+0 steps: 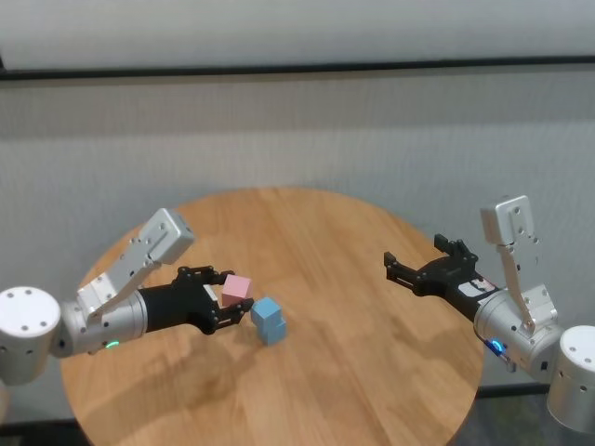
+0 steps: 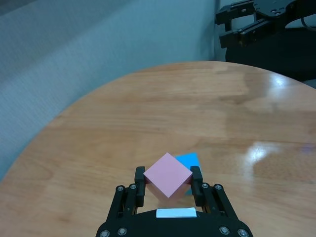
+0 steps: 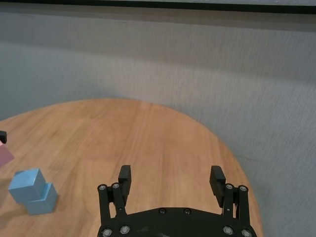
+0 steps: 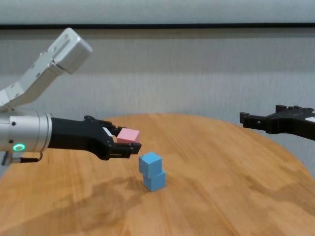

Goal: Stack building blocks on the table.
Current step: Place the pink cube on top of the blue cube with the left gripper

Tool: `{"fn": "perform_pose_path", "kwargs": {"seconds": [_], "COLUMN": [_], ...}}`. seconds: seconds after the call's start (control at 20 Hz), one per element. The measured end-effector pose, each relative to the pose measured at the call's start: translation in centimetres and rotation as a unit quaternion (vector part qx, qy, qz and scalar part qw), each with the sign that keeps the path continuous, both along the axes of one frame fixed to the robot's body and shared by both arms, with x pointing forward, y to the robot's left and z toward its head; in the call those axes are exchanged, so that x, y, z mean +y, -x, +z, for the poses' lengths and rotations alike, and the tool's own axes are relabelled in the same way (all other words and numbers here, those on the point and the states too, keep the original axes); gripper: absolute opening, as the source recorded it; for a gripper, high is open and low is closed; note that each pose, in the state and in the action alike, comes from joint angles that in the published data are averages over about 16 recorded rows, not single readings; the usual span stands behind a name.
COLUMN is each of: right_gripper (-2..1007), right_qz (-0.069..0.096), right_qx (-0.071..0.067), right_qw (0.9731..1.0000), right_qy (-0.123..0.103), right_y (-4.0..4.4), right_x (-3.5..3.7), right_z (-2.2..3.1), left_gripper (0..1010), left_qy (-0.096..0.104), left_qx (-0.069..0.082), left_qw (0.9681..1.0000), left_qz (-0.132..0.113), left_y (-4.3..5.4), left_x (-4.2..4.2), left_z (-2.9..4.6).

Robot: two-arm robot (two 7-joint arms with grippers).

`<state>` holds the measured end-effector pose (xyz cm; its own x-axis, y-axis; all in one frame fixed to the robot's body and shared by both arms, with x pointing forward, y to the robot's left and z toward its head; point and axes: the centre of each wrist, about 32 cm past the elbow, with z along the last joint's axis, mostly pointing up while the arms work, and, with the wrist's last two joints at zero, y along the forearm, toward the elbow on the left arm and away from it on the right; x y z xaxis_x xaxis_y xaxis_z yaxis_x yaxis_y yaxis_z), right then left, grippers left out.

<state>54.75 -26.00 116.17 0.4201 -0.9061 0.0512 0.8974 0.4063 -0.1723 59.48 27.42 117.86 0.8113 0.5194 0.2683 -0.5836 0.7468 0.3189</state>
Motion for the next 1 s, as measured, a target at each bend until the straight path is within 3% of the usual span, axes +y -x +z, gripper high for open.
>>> {"fn": "perform_pose_path", "kwargs": {"seconds": [1.0], "right_gripper": [1005], "right_qz": [0.000], "right_qx": [0.000], "right_qw": [1.0000], "right_qy": [0.000], "right_y": [0.00], "right_x": [0.00], "right_z": [0.00], "left_gripper": [568], "left_qy": [-0.021], "left_qx": [0.000], "left_qw": [0.9995], "left_qz": [-0.025], "left_y": [-1.08], "left_x": [-3.16], "left_z": [0.56]}}
